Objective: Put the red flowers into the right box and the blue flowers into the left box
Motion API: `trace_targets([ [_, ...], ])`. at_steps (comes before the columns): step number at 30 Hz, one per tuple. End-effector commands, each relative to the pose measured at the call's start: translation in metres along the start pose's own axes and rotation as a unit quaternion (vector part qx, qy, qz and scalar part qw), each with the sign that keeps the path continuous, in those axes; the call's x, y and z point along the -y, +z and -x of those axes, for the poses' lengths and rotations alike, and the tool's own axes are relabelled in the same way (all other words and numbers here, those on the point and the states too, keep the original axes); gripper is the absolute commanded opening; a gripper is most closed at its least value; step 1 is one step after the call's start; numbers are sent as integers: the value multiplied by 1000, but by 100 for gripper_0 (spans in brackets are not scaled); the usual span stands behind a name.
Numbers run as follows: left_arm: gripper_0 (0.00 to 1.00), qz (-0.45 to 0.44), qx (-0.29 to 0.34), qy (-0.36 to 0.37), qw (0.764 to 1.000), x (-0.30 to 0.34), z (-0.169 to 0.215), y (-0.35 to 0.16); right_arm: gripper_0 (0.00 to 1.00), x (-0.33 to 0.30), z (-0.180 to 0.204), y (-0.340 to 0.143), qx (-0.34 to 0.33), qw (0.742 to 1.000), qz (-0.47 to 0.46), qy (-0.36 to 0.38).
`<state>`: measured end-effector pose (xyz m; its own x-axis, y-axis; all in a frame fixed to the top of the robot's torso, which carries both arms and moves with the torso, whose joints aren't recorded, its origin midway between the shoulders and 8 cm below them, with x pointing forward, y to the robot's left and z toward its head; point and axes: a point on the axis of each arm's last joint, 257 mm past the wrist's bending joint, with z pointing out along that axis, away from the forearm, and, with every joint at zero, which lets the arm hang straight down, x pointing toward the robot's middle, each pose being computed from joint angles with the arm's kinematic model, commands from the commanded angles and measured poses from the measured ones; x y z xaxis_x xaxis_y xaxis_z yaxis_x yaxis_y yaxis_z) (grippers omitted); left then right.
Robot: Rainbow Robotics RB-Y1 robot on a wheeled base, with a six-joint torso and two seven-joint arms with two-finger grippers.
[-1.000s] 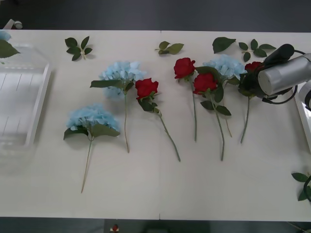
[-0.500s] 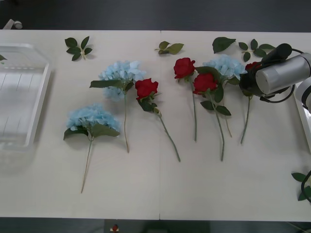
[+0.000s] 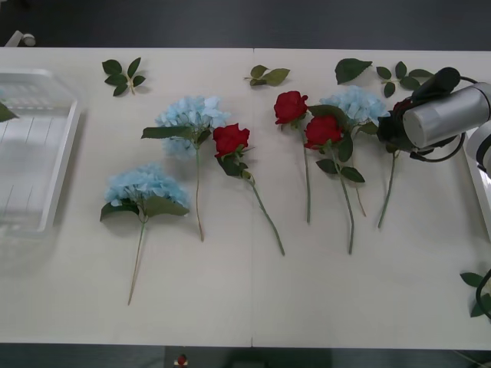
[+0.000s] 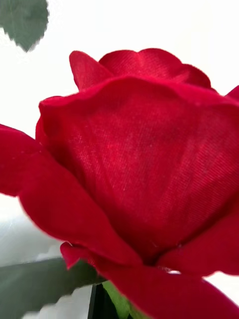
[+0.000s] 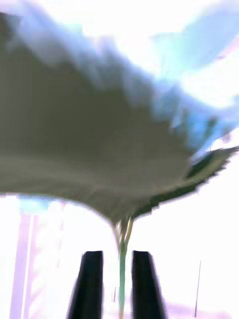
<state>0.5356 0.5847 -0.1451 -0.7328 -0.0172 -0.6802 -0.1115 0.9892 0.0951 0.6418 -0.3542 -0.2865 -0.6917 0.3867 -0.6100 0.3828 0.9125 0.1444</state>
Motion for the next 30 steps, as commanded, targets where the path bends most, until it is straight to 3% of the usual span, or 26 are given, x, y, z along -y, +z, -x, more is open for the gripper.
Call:
trace_targets([
  [1,100,2,4,5,1000,-3,10,-8,0,-8,40,-36,13,1000,14,-18],
  [14,100,-41,-37,0,998,25,5,-25,0,55,83,-99,-6,990,24,-137],
  [20,100,-91,-61,59,992,84,7,-45,0,113,109,-129,-1,979,8,-203],
  [30,100,-146,-37,172,973,198,0,-36,0,217,124,-142,16,959,-47,-279],
])
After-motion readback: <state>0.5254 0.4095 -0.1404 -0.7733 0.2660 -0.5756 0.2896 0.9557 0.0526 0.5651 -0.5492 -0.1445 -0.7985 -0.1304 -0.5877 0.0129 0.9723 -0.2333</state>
